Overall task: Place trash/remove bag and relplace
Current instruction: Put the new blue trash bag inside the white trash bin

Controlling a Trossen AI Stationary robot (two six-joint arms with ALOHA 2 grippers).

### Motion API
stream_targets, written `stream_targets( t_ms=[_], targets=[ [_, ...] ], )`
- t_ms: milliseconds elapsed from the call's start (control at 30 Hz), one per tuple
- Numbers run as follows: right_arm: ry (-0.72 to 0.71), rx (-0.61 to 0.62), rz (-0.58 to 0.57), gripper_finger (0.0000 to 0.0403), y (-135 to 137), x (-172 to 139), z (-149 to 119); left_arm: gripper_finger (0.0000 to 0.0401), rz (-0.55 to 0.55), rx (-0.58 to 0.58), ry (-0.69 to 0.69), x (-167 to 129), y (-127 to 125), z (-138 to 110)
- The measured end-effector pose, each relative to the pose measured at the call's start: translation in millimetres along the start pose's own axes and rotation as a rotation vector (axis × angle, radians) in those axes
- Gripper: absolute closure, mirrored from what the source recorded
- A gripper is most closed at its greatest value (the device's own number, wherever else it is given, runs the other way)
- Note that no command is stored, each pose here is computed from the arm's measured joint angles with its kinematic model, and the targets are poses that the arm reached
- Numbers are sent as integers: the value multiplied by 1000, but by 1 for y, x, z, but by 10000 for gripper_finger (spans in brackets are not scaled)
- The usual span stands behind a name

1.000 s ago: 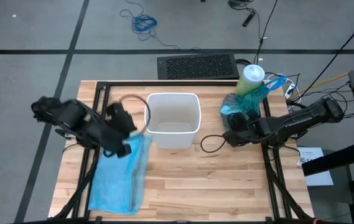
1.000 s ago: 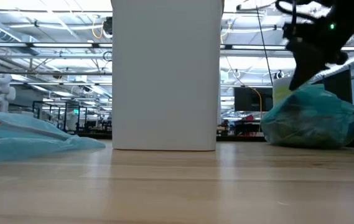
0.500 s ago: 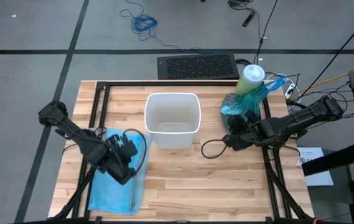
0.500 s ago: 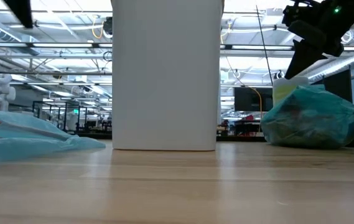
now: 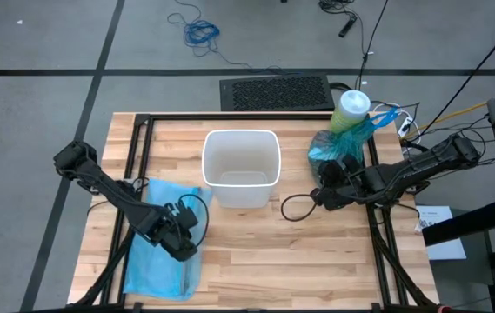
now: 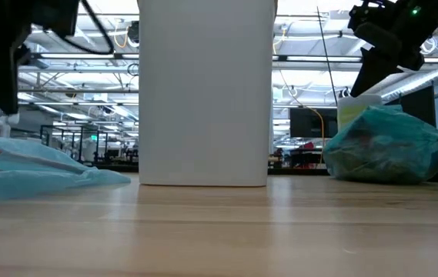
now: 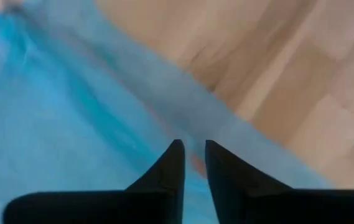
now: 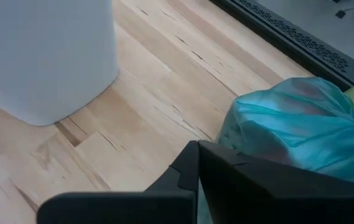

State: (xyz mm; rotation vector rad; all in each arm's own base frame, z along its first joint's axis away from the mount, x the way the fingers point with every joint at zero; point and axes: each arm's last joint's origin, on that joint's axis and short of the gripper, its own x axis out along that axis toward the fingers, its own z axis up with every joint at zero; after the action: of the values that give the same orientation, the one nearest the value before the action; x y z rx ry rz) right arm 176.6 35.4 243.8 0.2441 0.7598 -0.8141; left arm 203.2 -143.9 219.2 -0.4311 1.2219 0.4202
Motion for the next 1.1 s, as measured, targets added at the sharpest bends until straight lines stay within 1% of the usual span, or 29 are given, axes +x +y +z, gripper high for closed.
stream_targets(
  t_ms=[167,267,433,567,667,800,900,1000,1100],
  targets=[
    [0,-1,1,403,0,0,0,294,-16,-79,58,14,5,-7],
    [-1,-1,3,403,0,0,0,269,-45,-92,70,18,4,-9],
    [-3,4,6,403,1,0,1,232,-25,-155,86,25,9,-11],
    [-4,5,8,403,1,0,1,214,-36,-173,95,34,9,-14],
    [-4,5,8,403,1,0,1,209,2,-164,108,43,8,-16],
    [-4,5,8,403,1,0,1,211,53,-122,125,56,6,-18],
    [-4,5,8,403,1,0,1,225,86,-110,136,64,5,-20],
    [-4,5,8,403,1,0,1,261,102,-83,142,69,5,-21],
    [-4,4,9,403,1,0,0,325,96,-47,143,68,4,-21]
  ],
)
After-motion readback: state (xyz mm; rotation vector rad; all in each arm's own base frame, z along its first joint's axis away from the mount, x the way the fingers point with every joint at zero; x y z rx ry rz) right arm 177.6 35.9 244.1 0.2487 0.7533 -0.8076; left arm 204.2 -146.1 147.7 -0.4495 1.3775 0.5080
